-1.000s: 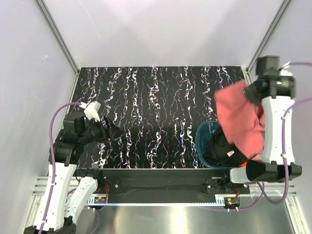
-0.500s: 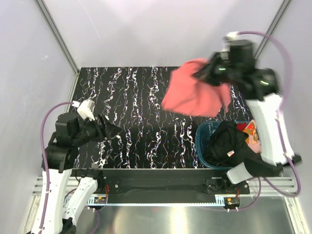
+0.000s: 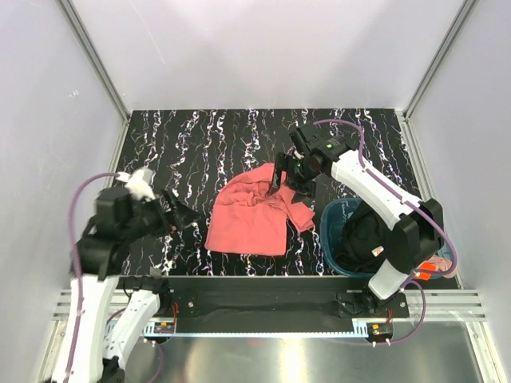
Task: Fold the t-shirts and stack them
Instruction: Move the tshirt to the center of the board
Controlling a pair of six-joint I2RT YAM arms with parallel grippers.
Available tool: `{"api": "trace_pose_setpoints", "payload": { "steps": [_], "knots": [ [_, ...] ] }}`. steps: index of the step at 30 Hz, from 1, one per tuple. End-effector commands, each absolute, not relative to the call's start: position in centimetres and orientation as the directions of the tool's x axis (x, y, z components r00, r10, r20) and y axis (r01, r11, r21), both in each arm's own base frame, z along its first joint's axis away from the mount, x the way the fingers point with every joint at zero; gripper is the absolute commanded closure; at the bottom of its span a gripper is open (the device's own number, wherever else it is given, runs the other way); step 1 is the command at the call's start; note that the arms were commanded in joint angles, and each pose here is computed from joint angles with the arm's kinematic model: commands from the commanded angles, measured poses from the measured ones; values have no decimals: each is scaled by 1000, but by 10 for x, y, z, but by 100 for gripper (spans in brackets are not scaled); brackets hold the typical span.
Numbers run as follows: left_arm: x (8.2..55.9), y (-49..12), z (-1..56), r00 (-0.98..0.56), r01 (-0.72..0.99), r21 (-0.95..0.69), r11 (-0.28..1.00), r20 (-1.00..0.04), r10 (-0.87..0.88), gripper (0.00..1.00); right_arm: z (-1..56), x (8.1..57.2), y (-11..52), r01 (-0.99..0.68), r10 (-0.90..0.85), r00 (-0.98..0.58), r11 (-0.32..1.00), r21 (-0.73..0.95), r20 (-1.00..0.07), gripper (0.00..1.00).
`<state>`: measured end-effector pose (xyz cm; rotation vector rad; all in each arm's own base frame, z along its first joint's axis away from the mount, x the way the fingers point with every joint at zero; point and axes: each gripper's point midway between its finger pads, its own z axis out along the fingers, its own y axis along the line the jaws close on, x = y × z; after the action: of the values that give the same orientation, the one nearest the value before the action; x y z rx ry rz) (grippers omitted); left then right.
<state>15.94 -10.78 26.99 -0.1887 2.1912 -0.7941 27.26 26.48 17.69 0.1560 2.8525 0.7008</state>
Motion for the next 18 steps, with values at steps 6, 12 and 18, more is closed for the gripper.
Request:
{"api": "trace_pose_setpoints", "payload": {
  "steps": [6,12,18],
  "knots": [
    [205,-165,203,-877,53,-616,786,-405,-259,27,147,300,244,-116,-18,-950,947,301,-311,47],
    [255,-218,190,-897,121,-629,768,-401,-187,26,118,329,228,-122,-67,-961,973,194,-268,16],
    [288,-271,140,-960,52,-691,721,-233,-153,26,98,355,196,-32,34,-972,962,272,-233,19]
  ]
}}
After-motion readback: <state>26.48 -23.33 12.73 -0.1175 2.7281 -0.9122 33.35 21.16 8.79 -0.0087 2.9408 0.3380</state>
